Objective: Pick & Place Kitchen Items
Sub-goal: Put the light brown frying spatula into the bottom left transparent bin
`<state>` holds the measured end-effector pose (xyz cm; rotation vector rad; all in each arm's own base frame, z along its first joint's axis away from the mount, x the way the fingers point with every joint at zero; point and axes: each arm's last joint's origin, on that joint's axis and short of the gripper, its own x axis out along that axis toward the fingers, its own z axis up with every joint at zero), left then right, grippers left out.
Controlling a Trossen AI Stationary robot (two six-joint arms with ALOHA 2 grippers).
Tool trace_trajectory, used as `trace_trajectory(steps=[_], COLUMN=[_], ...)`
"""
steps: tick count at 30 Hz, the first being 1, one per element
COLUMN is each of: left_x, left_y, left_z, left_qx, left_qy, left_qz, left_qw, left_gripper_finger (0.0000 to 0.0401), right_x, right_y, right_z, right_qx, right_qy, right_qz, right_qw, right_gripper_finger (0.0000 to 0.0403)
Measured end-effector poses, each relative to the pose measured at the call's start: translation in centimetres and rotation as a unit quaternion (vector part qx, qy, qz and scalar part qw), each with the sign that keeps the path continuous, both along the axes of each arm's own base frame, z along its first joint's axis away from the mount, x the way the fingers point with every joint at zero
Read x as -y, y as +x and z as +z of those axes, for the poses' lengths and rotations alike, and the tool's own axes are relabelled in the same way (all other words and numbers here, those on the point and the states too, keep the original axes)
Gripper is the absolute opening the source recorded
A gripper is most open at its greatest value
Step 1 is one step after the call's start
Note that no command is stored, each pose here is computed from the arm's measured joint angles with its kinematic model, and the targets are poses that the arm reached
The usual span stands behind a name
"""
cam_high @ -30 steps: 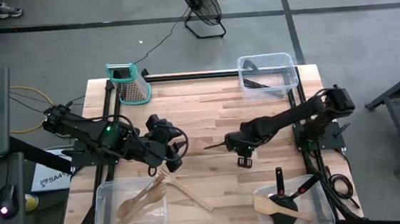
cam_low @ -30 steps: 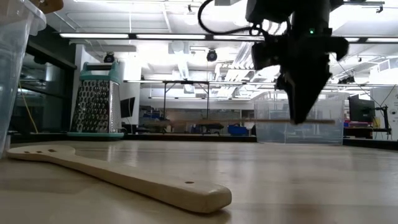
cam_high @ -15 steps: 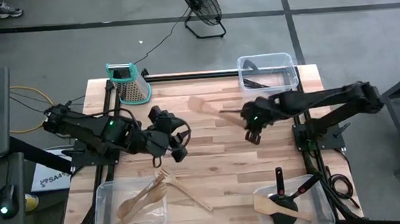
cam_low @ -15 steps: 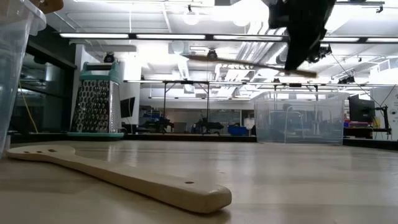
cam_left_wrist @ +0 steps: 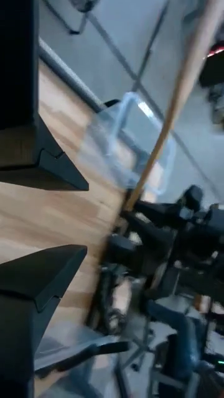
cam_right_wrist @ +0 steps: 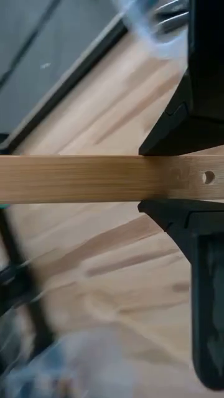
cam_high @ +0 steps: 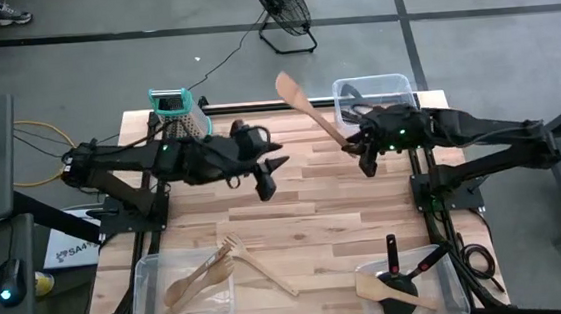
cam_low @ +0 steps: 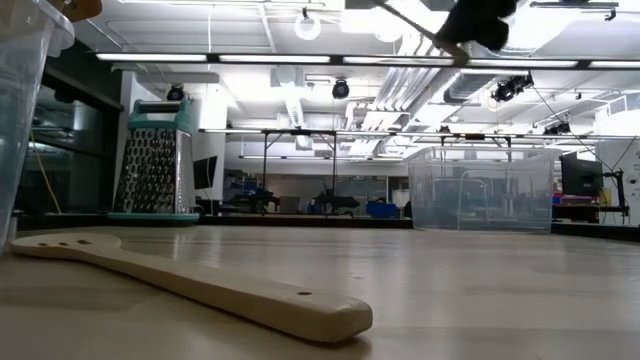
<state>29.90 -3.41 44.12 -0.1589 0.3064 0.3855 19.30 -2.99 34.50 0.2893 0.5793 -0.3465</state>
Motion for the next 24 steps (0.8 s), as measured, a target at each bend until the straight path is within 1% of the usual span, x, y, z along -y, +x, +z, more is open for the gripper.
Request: trace_trajectory(steps=[7, 14, 18, 22, 24], left_x=[-1.8, -2.7, -2.9, -2.8, -2.7], left_y=[1.0, 1.5, 1.6, 1.7, 1.7], left_z=[1.2, 2.2, 2.6, 3.2, 3.5], left_qx=[0.055, 0.104, 0.127, 0.158, 0.171], left_qy=[0.047, 0.056, 0.051, 0.055, 0.059], left_qz=[0.001, -0.031, -0.053, -0.085, -0.087], left_qw=[0.997, 0.993, 0.989, 0.982, 0.980], left_gripper_finger=[0.0149, 0.0149, 0.0149, 0.0149, 0.0151], right_x=[-0.1, -0.5, -0.6, -0.3, -0.2], right_y=[0.0, 0.7, 0.8, 0.8, 0.9], right_z=[2.1, 3.9, 4.4, 4.8, 5.0], right_qx=[0.097, 0.191, 0.221, 0.241, 0.251], right_qy=[-0.040, -0.070, -0.077, -0.077, -0.077], right_qz=[0.048, 0.135, 0.172, 0.190, 0.197], right_qw=[0.993, 0.970, 0.957, 0.949, 0.944], right_gripper_finger=[0.0086, 0.0086, 0.0086, 0.0086, 0.0086])
